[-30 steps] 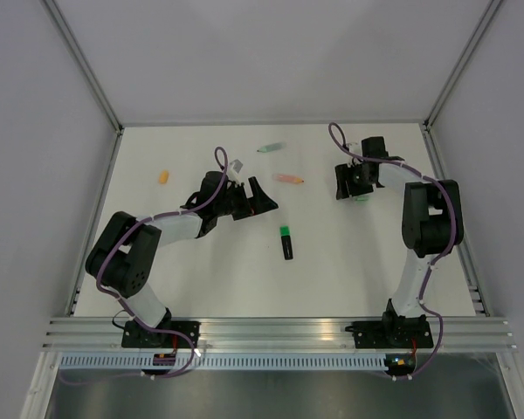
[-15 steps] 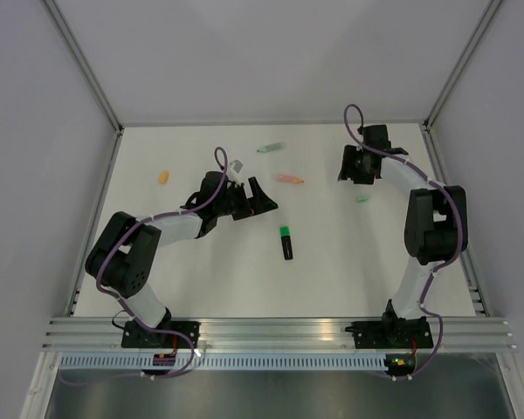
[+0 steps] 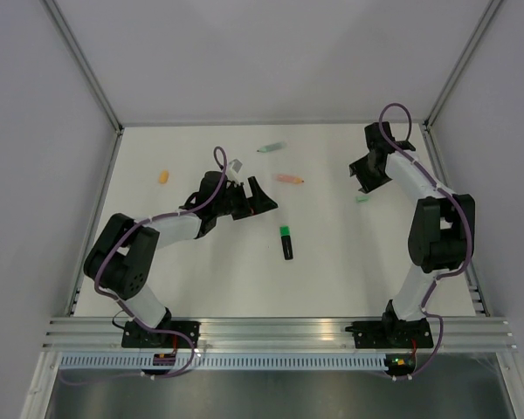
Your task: Insert the pens into the pen caps
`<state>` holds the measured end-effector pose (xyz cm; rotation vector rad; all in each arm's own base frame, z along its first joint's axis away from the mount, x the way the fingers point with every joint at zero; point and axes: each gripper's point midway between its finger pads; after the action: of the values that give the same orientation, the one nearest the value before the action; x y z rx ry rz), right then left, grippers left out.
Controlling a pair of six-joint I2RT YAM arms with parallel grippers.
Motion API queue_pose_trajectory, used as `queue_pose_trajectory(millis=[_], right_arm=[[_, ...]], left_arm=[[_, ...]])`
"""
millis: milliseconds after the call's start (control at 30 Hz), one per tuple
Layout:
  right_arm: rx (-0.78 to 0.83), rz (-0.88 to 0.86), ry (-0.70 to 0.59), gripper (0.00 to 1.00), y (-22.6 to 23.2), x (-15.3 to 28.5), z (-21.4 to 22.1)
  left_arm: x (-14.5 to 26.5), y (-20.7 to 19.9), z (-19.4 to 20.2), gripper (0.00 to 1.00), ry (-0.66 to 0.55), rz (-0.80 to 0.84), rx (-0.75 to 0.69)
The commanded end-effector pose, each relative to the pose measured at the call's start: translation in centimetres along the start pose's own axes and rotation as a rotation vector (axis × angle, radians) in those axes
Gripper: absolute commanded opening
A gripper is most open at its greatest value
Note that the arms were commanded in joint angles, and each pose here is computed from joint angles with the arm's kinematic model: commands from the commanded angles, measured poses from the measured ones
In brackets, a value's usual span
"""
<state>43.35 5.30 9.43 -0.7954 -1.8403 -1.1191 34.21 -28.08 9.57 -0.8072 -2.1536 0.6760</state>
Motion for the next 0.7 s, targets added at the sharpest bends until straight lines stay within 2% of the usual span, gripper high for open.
queue_pose_trajectory(millis=[0, 67, 300, 667], right_arm=[[-0.182, 0.129, -0.127, 0.57, -0.8, 2.4, -2.7], [-0.188, 0.219, -0.145, 0.57, -2.4, 2.5, -2.9], [-0.222, 0.244, -0.141, 0.57, -2.4, 0.6, -2.7], [-0.166, 0.331, -0.135, 0.57, -4.3, -3.9, -1.8]], left_arm=[[0.8, -1.7, -1.7, 0.99, -0.063, 0.036, -0.027], [0.8, -1.7, -1.6, 0.99, -0.060, 0.036, -0.024], [1.0, -1.9, -1.6, 0.99, -0.061, 0.042, -0.019], [1.0, -1.4, -1.8, 0.99, -0.072, 0.011, -0.034]])
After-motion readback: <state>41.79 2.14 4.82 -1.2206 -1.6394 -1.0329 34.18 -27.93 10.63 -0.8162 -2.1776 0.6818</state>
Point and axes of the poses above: each gripper's point midway between its finger pads, its own x axis back along the fingers, its own y axis along the line the jaws close on, z = x × y, and after that the axes turned 5 degrees about -x, right-handed
